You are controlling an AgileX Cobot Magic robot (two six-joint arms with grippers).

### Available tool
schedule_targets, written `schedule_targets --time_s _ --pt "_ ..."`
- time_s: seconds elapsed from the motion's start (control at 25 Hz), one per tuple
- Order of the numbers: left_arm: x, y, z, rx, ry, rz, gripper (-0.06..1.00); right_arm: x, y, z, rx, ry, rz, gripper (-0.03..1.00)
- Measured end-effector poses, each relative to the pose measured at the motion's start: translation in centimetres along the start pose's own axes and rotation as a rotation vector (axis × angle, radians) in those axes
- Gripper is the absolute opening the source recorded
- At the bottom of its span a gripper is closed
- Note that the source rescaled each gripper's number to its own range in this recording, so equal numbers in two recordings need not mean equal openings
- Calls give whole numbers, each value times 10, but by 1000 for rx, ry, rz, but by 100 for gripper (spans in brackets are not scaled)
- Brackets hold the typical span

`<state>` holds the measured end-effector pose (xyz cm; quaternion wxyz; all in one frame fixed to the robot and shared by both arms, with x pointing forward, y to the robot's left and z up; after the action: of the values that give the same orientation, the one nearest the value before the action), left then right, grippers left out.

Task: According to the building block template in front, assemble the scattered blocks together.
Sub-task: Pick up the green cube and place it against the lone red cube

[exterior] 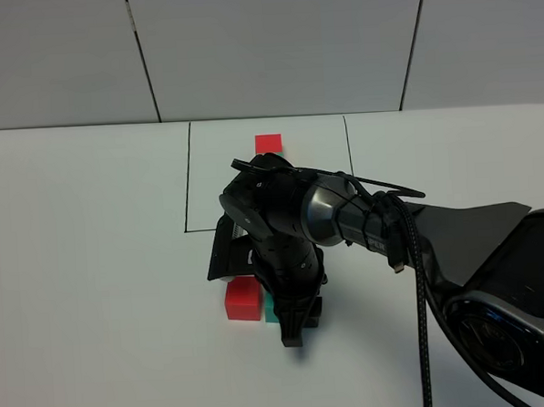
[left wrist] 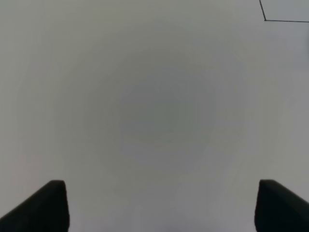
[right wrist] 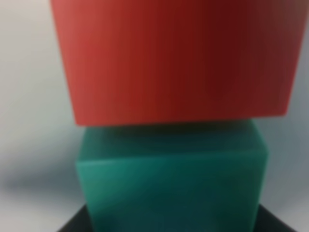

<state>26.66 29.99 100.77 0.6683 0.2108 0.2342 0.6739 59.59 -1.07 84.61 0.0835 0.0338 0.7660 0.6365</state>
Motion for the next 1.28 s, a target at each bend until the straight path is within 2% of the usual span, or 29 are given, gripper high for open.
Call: schedule_targets --time_s 1.04,1.08,1.16,1.28 --pt "0 0 0 0 -1 0 94 -3 1 7 -17 -20 10 0" --pt "0 0 0 0 -1 0 94 -3 1 7 -17 -20 10 4" --pt "0 0 0 0 -1 0 94 -2 1 7 -21 -22 14 20" --pt "0 0 0 0 -1 0 94 -1 1 8 -28 -27 19 60"
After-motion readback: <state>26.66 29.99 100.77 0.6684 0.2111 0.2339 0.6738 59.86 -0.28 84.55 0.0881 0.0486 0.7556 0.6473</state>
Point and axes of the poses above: a point on each arm's last joint axis where the gripper is mounted, y pointing back along that axis away from the gripper, x along the wrist's bending axis when the last joint is at zero, z = x × y, the point moved 4 cm from there along -y, pointing out along that axis toward the gripper
